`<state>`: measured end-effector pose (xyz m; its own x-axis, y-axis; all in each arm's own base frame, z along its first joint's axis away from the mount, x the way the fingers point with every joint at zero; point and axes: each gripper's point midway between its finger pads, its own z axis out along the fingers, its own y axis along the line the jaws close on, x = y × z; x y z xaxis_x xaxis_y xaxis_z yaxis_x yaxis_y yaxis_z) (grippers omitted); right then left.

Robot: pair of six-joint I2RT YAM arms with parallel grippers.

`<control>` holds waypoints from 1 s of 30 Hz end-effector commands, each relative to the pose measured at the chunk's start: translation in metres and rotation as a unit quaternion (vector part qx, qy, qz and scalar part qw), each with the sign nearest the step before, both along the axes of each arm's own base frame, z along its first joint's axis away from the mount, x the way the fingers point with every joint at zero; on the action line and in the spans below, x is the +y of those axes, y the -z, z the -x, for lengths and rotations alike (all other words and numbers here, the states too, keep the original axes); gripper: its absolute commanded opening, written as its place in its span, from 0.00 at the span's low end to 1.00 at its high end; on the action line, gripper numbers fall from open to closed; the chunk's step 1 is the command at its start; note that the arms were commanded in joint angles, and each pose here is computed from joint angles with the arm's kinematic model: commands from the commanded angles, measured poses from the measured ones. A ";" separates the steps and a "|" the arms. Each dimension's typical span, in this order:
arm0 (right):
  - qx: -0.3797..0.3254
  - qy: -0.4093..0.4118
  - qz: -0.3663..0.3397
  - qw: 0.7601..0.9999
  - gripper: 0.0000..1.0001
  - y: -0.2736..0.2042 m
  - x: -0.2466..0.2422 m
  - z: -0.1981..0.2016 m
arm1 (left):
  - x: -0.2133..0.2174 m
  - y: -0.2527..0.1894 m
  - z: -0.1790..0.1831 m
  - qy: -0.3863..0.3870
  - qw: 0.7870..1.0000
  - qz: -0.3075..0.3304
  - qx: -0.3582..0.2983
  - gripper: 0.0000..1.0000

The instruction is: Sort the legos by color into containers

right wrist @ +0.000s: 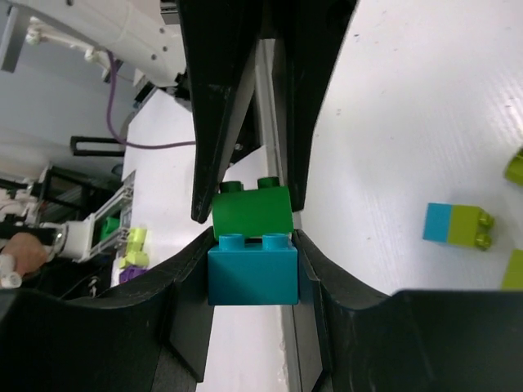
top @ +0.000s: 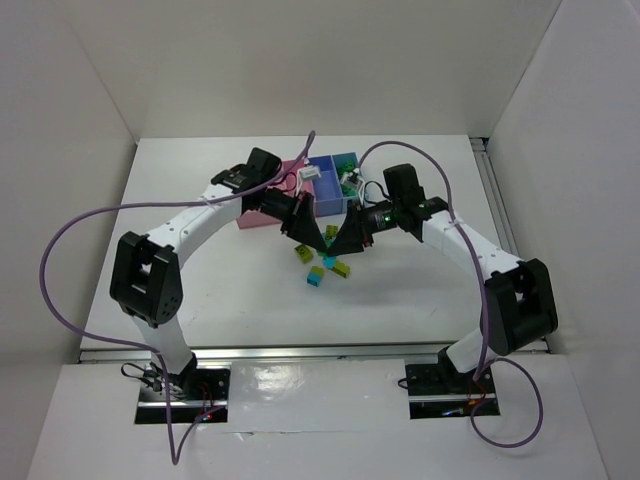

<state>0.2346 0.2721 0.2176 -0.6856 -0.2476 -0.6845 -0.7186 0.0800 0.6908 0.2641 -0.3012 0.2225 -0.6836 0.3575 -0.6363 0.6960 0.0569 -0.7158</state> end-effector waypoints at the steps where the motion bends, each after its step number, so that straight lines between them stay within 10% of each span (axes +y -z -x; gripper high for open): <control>1: -0.019 0.046 0.016 0.999 0.19 -0.002 -0.014 -0.016 | 0.019 -0.014 -0.024 -0.034 0.999 0.011 -0.017 0.00; 12: -0.027 0.151 0.052 0.987 0.24 0.002 -0.019 -0.055 | 0.050 -0.014 -0.071 -0.152 0.988 -0.026 -0.020 0.00; 22: -0.078 0.451 0.184 0.870 0.24 0.015 -0.054 -0.196 | 0.130 0.020 -0.140 -0.435 0.881 -0.188 0.006 0.00; 30: -0.128 0.449 0.213 0.858 0.26 0.012 -0.015 -0.263 | 0.150 0.014 -0.129 -0.480 0.852 -0.207 0.007 0.00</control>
<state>0.4741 0.2508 0.1904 -0.6353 0.0512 -0.7706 -0.3676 0.8575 0.3600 0.3963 -0.1608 0.1949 -0.8185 -0.1281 -0.5600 0.2253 0.8252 -0.5180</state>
